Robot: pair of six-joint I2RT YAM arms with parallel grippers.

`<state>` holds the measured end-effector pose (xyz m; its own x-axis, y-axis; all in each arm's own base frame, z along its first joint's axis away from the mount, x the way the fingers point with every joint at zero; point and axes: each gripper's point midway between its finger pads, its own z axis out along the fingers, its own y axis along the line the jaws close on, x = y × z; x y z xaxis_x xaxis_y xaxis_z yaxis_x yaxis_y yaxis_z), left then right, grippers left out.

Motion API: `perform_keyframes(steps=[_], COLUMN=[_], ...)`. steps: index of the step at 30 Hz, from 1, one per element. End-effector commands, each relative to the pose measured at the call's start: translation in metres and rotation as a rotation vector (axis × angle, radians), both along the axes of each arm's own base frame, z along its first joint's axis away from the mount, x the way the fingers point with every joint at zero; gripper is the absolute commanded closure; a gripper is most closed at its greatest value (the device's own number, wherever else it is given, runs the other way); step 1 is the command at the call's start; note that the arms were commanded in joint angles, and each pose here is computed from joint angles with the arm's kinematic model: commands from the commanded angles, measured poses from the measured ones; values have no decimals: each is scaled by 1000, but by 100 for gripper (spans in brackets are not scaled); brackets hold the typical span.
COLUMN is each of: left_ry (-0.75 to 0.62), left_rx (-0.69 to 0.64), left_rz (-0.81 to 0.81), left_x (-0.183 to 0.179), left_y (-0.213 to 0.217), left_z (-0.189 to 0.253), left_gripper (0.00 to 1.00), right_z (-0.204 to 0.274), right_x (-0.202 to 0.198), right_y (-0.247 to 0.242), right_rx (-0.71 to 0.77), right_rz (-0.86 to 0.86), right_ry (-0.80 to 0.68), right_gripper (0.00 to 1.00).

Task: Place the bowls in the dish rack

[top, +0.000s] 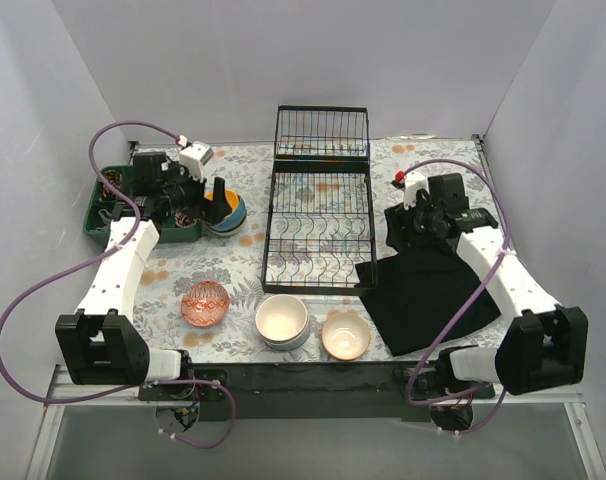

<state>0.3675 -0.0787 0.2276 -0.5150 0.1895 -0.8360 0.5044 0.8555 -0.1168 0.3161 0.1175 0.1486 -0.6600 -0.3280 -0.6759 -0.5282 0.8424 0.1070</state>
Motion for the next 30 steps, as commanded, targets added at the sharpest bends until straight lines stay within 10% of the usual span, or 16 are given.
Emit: perform_keyframes(steps=[1, 13, 30], left_ry=[30, 236, 609], left_rx=[16, 171, 439], left_rz=[-131, -460, -265], left_x=[-26, -141, -211], left_y=[-28, -58, 13], left_z=[-11, -52, -140], left_gripper=[12, 22, 37], right_z=[-14, -20, -16], right_x=[-32, -45, -27], right_y=[-28, -40, -38], right_rx=[-105, -128, -122], right_rz=[62, 36, 35], right_ry=[4, 49, 43], right_gripper=[25, 27, 27])
